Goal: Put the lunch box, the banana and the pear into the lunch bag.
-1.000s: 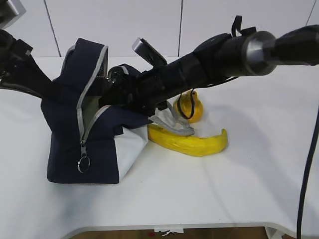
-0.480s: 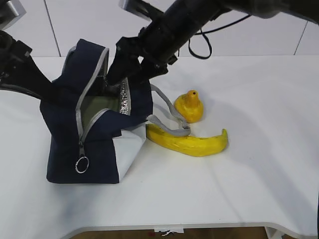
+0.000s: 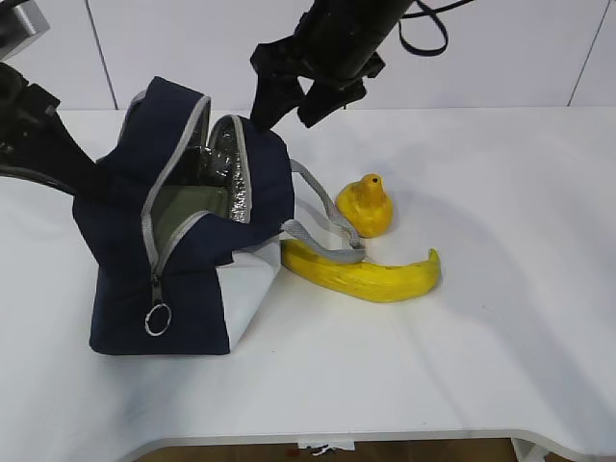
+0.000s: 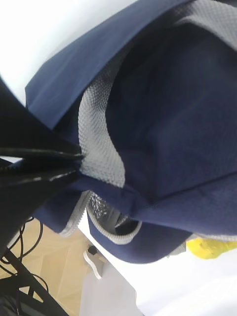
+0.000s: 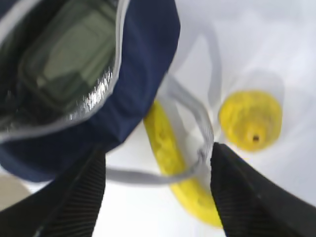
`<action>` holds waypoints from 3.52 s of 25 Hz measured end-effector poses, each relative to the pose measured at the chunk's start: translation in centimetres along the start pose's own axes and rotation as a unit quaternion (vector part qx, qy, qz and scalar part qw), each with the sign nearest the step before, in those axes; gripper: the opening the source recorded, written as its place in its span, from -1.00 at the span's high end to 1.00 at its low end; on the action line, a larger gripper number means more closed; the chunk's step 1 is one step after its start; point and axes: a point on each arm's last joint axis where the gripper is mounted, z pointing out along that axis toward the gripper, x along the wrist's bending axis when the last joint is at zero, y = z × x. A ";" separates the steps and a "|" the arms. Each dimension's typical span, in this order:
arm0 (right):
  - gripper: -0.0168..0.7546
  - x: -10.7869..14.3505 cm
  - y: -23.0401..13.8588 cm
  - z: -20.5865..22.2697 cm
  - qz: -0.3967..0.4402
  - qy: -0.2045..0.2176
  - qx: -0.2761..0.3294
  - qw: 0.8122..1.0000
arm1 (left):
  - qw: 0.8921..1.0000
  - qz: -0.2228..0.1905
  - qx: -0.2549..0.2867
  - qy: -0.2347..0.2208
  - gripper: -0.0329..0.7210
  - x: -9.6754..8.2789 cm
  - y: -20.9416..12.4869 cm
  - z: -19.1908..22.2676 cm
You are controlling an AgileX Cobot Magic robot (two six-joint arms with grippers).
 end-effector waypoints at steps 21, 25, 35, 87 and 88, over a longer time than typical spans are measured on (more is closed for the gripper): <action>-0.33 0.5 -10.5 -2.6 -0.120 -0.051 0.166 0.977 | 1.000 0.002 0.003 0.004 0.93 0.1 0.0 0.0; -0.33 -0.1 -10.7 -1.2 -0.156 -0.043 0.186 0.969 | 1.000 0.002 0.004 0.003 0.93 0.1 -0.1 0.0; -0.33 -1.9 -10.5 3.3 -0.184 -0.050 0.170 0.967 | 1.000 0.003 0.006 0.003 0.93 0.1 -0.1 0.0; 0.29 -2.2 -12.5 7.9 -0.129 0.042 0.240 0.961 | 1.000 0.005 0.010 0.006 0.93 0.1 -0.2 0.0; 0.29 -2.1 -12.5 7.9 -0.125 0.046 0.238 0.962 | 1.000 0.005 0.011 0.006 0.93 0.1 -0.2 0.0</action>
